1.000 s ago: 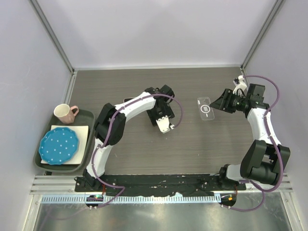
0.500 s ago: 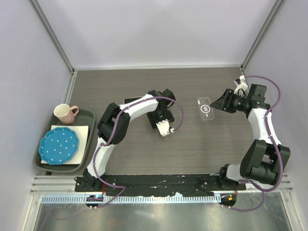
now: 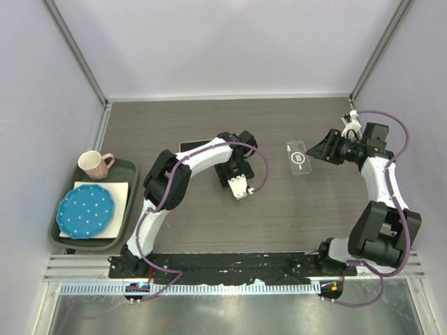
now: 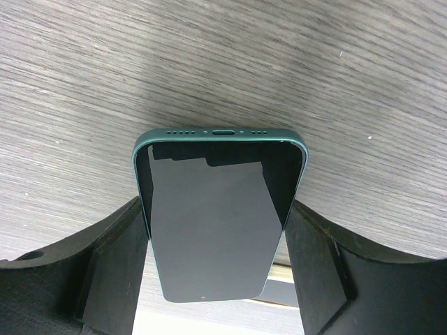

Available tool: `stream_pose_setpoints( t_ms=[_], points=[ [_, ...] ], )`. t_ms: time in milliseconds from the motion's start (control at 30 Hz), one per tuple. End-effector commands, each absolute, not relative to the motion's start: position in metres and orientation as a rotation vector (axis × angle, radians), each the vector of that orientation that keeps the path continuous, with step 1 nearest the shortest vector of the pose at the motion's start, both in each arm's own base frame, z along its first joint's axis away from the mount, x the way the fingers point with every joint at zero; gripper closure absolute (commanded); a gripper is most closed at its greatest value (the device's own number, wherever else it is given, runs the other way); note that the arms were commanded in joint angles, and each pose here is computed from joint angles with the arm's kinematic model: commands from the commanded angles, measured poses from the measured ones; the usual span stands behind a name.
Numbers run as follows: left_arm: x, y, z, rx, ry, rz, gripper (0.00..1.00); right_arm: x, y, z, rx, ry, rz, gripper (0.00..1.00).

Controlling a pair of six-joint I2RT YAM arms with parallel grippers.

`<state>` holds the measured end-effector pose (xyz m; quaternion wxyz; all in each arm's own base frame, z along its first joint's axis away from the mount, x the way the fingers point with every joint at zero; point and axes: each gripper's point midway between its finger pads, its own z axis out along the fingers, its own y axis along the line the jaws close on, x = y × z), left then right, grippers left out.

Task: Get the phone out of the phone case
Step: Place the phone at the center of the board.

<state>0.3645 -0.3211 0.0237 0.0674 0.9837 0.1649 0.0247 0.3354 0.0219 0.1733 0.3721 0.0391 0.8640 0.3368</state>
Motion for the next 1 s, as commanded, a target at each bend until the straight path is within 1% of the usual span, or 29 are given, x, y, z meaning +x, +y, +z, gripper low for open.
stream_pose_setpoints(
  t_ms=[0,33,100,167,267,300,400,500,567,633,833,867,933,967],
  points=[
    [0.362,-0.369,0.029,2.918,-0.480,0.136,0.74,0.338,0.022,0.181,0.089,2.185,0.879,0.48],
    [0.360,-0.370,0.027,2.913,-0.483,0.134,0.64,0.338,0.022,0.181,0.089,2.184,0.883,0.48],
    [0.361,-0.373,0.029,2.894,-0.482,0.146,0.53,0.338,0.022,0.180,0.094,2.186,0.886,0.48],
    [0.360,-0.376,0.028,2.880,-0.475,0.146,0.48,0.338,0.022,0.180,0.094,2.186,0.886,0.48],
    [0.365,-0.380,0.032,2.854,-0.431,0.186,0.46,0.338,0.021,0.180,0.098,2.185,0.888,0.48],
    [0.368,-0.382,0.034,2.846,-0.413,0.201,0.43,0.338,0.021,0.180,0.100,2.185,0.891,0.48],
    [0.369,-0.381,0.036,2.841,-0.373,0.212,0.39,0.338,0.020,0.179,0.111,2.187,0.890,0.48],
    [0.368,-0.380,0.035,2.839,-0.377,0.213,0.34,0.338,0.018,0.180,0.117,2.184,0.893,0.48],
    [0.367,-0.381,0.035,2.832,-0.393,0.211,0.33,0.338,0.016,0.180,0.124,2.182,0.889,0.48],
    [0.366,-0.384,0.035,2.824,-0.405,0.212,0.29,0.337,0.016,0.181,0.125,2.180,0.888,0.48],
    [0.365,-0.387,0.034,2.828,-0.428,0.214,0.28,0.337,0.014,0.181,0.138,2.178,0.895,0.47],
    [0.364,-0.386,0.034,2.830,-0.430,0.211,0.21,0.337,0.014,0.181,0.137,2.176,0.896,0.48],
    [0.364,-0.386,0.034,2.838,-0.439,0.206,0.20,0.337,0.014,0.181,0.135,2.176,0.895,0.47],
    [0.361,-0.383,0.032,2.854,-0.450,0.189,0.11,0.337,0.014,0.181,0.135,2.176,0.898,0.48]
  ],
)
